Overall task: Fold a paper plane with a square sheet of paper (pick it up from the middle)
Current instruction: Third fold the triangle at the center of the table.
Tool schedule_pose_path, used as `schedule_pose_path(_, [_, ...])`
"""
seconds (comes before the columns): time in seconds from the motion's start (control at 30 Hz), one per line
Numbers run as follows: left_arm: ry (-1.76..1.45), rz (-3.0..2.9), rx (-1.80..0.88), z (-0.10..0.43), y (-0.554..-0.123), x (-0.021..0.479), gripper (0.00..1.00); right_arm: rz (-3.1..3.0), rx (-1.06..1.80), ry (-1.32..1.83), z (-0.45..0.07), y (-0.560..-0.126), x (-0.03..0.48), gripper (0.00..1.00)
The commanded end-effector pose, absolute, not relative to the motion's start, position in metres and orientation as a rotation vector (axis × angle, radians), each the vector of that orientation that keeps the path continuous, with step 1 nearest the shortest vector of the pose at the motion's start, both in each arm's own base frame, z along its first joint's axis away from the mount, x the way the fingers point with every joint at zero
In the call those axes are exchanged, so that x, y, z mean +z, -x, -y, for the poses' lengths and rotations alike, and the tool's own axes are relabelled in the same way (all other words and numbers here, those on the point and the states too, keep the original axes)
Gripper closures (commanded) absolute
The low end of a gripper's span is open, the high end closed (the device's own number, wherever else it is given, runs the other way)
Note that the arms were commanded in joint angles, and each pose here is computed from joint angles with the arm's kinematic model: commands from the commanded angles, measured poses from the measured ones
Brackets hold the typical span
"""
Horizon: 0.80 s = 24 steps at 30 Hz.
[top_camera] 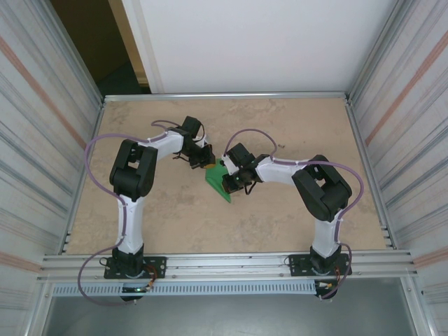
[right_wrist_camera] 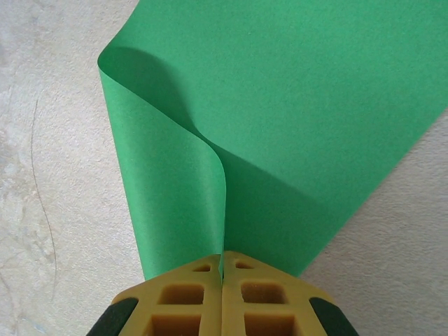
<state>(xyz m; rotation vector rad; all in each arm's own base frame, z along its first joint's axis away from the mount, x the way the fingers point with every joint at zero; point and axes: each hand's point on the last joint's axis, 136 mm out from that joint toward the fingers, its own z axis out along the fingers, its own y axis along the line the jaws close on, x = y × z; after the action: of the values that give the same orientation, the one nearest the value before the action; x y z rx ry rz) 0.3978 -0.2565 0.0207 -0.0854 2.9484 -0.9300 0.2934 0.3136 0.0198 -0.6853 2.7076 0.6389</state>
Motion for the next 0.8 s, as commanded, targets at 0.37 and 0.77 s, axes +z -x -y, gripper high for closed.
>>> schedule_pose_path(0.37, [0.097, -3.038, -0.836, 0.249, -0.386, -0.005, 0.94, -2.72, 0.627, 0.689, -0.31, -0.288, 0.022, 1.0])
schedule_pose_path(0.77, [0.09, -2.971, -0.897, 0.255, -0.396, 0.024, 0.94, -2.771, 0.598, 0.686, -0.306, -0.283, 0.005, 1.0])
